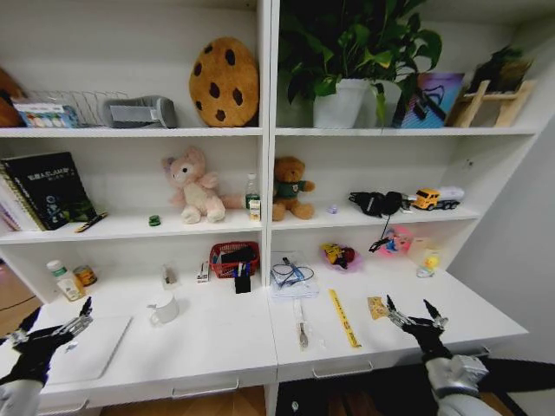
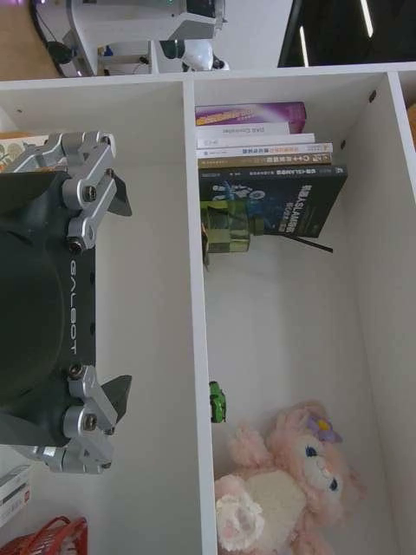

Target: Organize the objects on the table.

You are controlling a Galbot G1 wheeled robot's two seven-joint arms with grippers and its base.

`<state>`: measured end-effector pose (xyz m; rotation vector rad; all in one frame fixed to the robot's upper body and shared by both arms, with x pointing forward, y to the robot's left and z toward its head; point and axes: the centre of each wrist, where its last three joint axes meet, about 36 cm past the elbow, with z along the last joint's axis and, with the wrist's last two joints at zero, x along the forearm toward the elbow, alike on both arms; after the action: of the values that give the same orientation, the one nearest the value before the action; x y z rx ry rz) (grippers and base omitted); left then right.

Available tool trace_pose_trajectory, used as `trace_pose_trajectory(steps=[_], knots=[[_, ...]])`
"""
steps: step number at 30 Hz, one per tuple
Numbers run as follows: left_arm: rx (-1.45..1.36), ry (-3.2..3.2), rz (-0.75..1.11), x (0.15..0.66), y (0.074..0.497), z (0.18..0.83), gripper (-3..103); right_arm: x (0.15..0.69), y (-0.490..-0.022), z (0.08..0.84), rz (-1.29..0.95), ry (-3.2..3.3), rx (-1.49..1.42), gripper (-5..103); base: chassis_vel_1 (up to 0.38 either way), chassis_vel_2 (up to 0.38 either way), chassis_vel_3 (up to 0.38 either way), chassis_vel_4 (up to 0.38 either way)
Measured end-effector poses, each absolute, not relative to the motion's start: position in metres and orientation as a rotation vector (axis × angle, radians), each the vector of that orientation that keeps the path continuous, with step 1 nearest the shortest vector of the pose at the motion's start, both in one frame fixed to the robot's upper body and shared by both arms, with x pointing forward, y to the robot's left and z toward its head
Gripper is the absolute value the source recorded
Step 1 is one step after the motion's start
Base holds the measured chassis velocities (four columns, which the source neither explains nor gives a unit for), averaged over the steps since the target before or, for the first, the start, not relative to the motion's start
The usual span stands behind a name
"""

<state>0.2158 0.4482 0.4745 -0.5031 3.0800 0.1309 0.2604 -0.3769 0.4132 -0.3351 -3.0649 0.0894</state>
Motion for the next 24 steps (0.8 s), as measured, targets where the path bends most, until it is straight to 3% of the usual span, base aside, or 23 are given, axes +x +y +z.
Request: trace_pose_trajectory(steps=[24], knots=[[-0.503, 3.080, 0.131, 0.216, 0.448, 0.474, 100, 0.337, -0.414, 0.341, 0.147, -2.825, -0.381, 101, -0.015, -0.020, 0.014, 0.014]])
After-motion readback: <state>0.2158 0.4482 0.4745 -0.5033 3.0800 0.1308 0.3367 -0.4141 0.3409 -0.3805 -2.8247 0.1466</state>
